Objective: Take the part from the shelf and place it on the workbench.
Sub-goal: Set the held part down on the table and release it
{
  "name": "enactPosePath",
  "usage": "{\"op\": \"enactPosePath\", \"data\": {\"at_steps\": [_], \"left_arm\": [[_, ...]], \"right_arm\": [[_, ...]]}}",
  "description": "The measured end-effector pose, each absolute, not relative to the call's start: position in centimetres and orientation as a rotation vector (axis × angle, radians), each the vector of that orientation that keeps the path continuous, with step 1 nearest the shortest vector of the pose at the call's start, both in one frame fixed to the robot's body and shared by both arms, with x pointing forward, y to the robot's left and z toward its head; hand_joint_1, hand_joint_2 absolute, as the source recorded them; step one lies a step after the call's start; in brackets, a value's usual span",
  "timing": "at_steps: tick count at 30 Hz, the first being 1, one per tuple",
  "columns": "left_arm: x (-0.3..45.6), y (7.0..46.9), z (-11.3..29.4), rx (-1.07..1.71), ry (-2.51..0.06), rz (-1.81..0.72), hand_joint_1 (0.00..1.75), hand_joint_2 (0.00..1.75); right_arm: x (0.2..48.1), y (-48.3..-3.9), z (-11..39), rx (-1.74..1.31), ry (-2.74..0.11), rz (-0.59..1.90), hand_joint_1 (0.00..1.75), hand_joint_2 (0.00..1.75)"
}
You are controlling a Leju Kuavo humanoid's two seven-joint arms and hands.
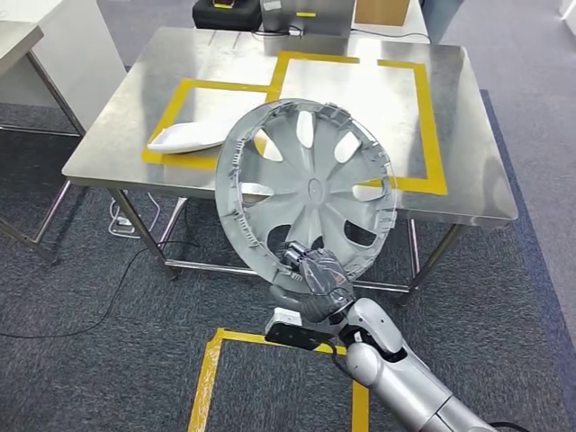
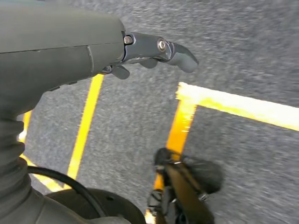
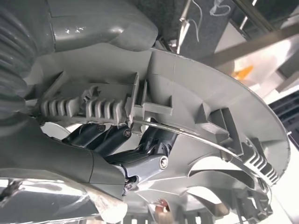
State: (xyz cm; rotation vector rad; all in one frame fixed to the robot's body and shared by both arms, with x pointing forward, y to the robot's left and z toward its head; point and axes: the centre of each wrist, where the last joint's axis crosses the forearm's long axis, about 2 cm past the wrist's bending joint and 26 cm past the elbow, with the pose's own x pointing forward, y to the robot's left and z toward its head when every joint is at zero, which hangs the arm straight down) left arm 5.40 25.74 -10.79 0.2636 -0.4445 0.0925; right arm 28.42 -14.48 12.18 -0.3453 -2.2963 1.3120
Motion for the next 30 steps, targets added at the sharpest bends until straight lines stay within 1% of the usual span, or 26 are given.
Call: {"op": "enactPosePath", "data": {"at_steps": [13, 20, 30], "left_arm": [[6.20, 25.89, -10.69, 0.265, -0.445, 0.093, 0.00, 1.75], [6.11, 25.58, -10.69, 0.259, -0.439, 0.088, 0.00, 1.75], [5.97, 26.13, -10.74, 0.270, -0.437, 0.084, 0.00, 1.75]], "right_arm": [[28.62, -14.45, 12.52, -0.304, -2.300, 1.276, 1.75, 1.75], [28.78, -14.44, 12.71, -0.320, -2.306, 1.278, 1.75, 1.75], [28.83, -14.28, 12.83, -0.353, -2.310, 1.276, 1.75, 1.75]]}}
